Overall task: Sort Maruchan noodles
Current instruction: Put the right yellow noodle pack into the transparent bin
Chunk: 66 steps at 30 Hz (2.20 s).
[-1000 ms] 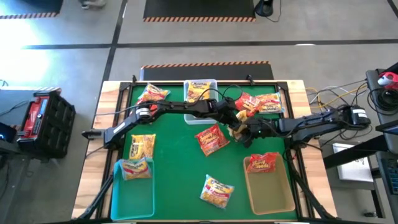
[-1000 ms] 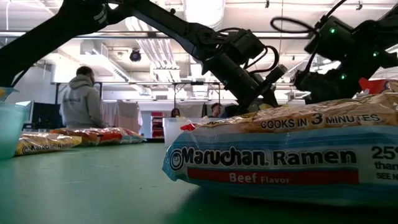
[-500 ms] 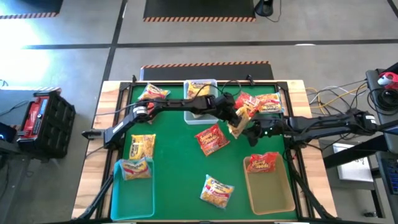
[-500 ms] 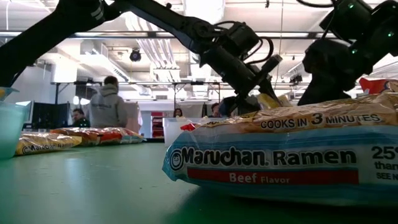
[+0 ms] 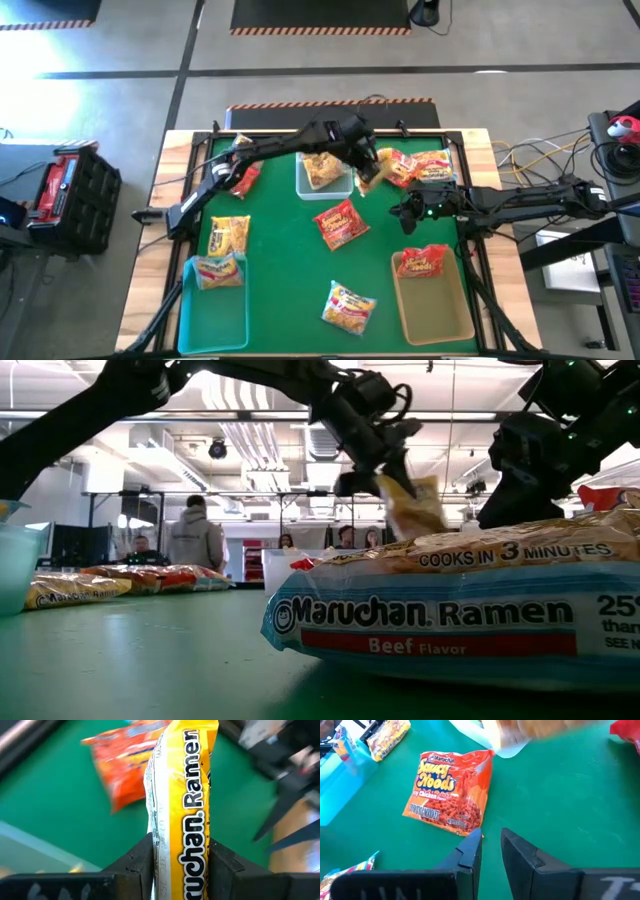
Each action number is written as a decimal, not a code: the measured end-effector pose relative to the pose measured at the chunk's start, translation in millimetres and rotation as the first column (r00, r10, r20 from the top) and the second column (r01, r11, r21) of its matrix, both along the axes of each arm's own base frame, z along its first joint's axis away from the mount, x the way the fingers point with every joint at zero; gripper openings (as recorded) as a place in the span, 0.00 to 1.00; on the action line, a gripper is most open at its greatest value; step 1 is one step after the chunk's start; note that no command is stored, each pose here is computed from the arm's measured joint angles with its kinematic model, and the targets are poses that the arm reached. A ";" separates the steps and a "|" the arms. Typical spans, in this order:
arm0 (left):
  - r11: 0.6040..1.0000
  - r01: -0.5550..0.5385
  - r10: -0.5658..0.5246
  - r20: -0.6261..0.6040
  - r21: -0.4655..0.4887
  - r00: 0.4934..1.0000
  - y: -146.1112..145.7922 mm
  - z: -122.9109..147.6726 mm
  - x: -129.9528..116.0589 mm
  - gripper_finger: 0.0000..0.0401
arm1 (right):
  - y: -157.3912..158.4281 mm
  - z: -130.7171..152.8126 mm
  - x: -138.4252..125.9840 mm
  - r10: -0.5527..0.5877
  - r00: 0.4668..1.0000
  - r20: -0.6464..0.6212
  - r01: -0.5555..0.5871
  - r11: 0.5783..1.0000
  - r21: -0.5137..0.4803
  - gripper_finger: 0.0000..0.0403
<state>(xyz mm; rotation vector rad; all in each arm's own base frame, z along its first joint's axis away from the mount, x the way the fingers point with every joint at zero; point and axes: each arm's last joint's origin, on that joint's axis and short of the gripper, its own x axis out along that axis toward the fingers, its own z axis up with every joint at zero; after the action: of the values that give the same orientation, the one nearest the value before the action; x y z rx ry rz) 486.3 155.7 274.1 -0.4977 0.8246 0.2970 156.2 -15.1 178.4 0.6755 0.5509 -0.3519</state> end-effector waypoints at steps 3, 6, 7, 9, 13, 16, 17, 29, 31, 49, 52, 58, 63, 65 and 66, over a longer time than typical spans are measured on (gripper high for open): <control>0.999 0.008 -0.006 -0.041 0.040 0.999 15.1 9.6 -10.9 0.27 | -0.3 -0.7 0.3 -0.012 1.000 -0.006 0.012 1.000 -0.002 0.16; 0.999 0.028 -0.025 -0.063 0.045 0.998 27.8 15.6 -23.8 0.27 | -0.6 -1.8 0.7 -0.018 1.000 -0.014 0.018 1.000 -0.006 0.16; 0.998 0.046 -0.042 -0.088 0.039 0.995 30.7 15.9 -28.7 0.27 | -0.6 -1.9 0.7 -0.019 1.000 -0.015 0.019 1.000 -0.005 0.16; 0.996 0.082 -0.074 -0.145 0.047 0.987 34.5 17.3 -38.5 0.27 | -0.6 -1.7 0.9 -0.023 1.000 -0.012 0.023 1.000 -0.001 0.16; 0.986 0.160 -0.144 -0.217 0.056 0.965 37.1 22.5 -52.9 0.27 | -0.7 -2.3 1.2 -0.027 0.999 -0.017 0.027 1.000 0.002 0.16; 0.978 0.205 -0.187 -0.261 0.045 0.947 38.0 26.3 -62.9 0.27 | -1.0 -3.9 1.5 -0.033 0.999 -0.030 0.033 0.999 -0.002 0.16; 0.974 0.223 -0.205 -0.279 0.034 0.938 38.0 26.0 -65.7 0.27 | -1.2 -4.7 2.1 -0.038 0.999 -0.035 0.038 0.999 -0.005 0.16; 0.946 0.313 -0.322 -0.357 -0.085 0.877 34.2 -10.0 -69.7 0.28 | -1.9 -14.7 6.7 -0.051 0.993 -0.107 0.051 0.999 -0.004 0.16; 0.945 0.311 -0.325 -0.371 -0.099 0.870 33.9 -21.2 -69.5 0.28 | -2.0 -16.7 7.3 -0.055 0.991 -0.120 0.055 0.998 0.001 0.16; 0.954 0.257 -0.157 -0.481 0.151 0.862 47.2 -52.2 -64.7 0.28 | -2.2 -23.7 10.7 -0.071 0.985 -0.159 0.075 0.997 0.024 0.16; 0.953 0.243 -0.121 -0.503 0.183 0.856 51.7 -52.6 -66.9 0.28 | -2.3 -23.5 10.6 -0.071 0.985 -0.158 0.076 0.997 0.024 0.16; 0.956 0.230 -0.106 -0.520 0.180 0.847 52.7 -52.7 -69.3 0.28 | -2.2 -23.6 10.6 -0.076 0.985 -0.157 0.082 0.996 0.031 0.16; 0.961 0.232 -0.117 -0.543 0.147 0.831 50.0 -40.6 -72.9 0.30 | -2.2 -23.5 10.6 -0.076 0.985 -0.157 0.082 0.996 0.031 0.16; 0.962 0.232 -0.120 -0.545 0.143 0.830 49.3 -34.7 -73.7 0.32 | -2.2 -23.5 10.6 -0.076 0.985 -0.157 0.081 0.996 0.030 0.16; 0.962 0.233 -0.120 -0.543 0.145 0.831 49.3 -32.3 -73.7 0.34 | -2.3 -23.6 10.6 -0.075 0.985 -0.158 0.081 0.996 0.029 0.16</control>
<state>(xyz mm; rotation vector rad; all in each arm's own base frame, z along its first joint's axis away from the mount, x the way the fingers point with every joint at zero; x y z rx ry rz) 412.6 205.0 241.8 -0.1325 1.3587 0.3489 166.7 -17.4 154.9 0.7084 0.6825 -0.4721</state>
